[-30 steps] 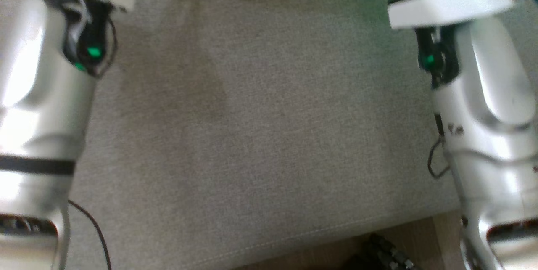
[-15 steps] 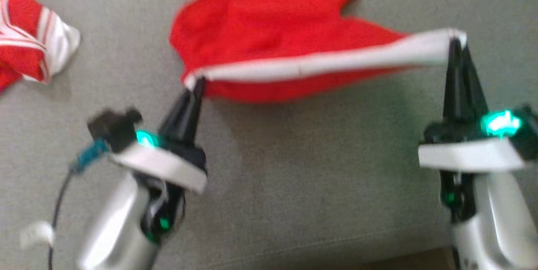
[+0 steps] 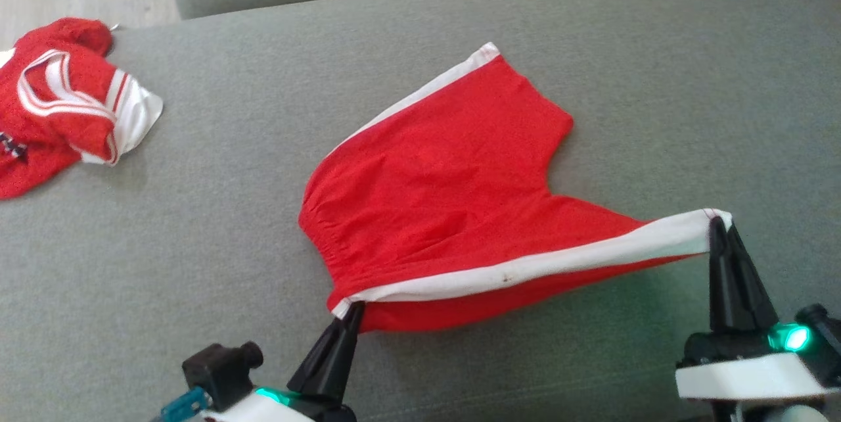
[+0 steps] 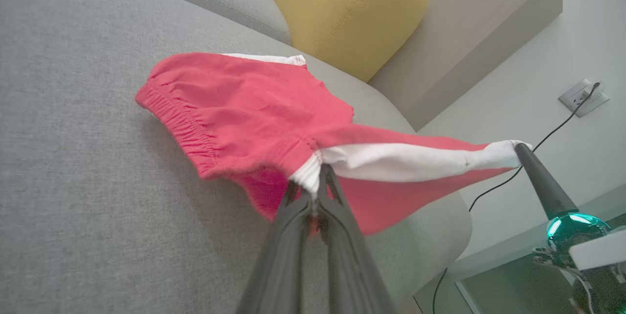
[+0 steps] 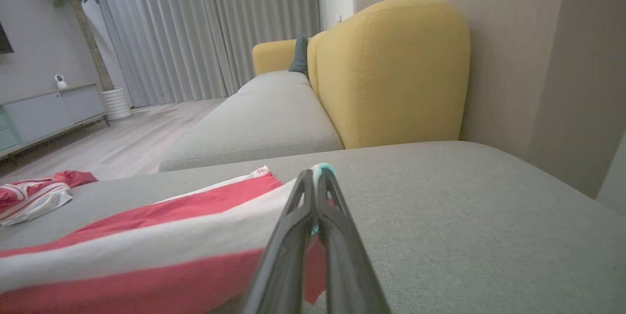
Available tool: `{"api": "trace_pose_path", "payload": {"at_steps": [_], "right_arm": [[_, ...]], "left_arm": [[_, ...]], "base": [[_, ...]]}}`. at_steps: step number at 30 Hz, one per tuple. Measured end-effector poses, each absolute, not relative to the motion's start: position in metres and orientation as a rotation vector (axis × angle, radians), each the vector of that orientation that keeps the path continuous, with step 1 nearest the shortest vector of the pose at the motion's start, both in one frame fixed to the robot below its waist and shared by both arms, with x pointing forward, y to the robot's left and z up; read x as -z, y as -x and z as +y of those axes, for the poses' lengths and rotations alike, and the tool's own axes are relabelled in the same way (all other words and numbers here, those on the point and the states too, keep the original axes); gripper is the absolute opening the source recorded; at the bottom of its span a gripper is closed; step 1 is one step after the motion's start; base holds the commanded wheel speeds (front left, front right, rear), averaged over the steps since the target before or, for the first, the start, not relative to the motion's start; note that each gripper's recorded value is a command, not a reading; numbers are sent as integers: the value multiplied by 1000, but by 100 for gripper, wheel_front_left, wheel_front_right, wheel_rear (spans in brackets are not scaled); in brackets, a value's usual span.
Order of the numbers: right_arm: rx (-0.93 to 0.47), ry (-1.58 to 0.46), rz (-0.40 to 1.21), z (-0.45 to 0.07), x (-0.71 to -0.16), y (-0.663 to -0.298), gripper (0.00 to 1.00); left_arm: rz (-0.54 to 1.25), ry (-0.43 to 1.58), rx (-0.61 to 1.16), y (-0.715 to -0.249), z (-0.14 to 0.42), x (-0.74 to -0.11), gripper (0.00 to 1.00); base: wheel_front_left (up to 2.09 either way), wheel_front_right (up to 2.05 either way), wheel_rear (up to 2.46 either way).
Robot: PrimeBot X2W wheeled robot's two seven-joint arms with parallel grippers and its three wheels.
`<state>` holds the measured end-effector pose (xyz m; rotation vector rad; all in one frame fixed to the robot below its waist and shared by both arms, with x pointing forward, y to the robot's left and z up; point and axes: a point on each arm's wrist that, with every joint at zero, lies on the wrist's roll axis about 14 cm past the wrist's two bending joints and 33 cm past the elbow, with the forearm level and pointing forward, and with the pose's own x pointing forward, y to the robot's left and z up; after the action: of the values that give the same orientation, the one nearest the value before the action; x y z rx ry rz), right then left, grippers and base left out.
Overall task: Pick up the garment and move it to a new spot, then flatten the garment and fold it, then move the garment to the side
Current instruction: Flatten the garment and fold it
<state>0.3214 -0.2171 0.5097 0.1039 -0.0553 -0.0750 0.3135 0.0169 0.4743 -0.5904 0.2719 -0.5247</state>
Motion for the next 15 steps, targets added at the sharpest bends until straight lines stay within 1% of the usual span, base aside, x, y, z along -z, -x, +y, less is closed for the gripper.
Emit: {"api": "trace_pose_path", "payload": {"at_steps": [3, 6, 10, 13, 14, 15], "right_arm": [[61, -99, -34, -214, -503, -330, 0], [29, -88, -9, -207, -496, -355, 0], [-33, -64, 12, -194, -492, -396, 0], [-76, -33, 49, -187, -486, -429, 0], [-76, -33, 49, -187, -486, -429, 0], [-110, -2, 77, -181, -480, -450, 0]], "left_arm": [[310, 608, 519, -312, 16, -469, 0], [368, 662, 478, -320, 14, -458, 0], [475, 764, 371, -342, 15, -436, 0], [499, 793, 330, -362, 16, -430, 0], [499, 793, 330, -362, 16, -430, 0], [497, 790, 307, -379, 19, -429, 0]], "base": [[0, 0, 0], [0, 0, 0], [0, 0, 0], [0, 0, 0], [0, 0, 0], [0, 0, 0]]}}
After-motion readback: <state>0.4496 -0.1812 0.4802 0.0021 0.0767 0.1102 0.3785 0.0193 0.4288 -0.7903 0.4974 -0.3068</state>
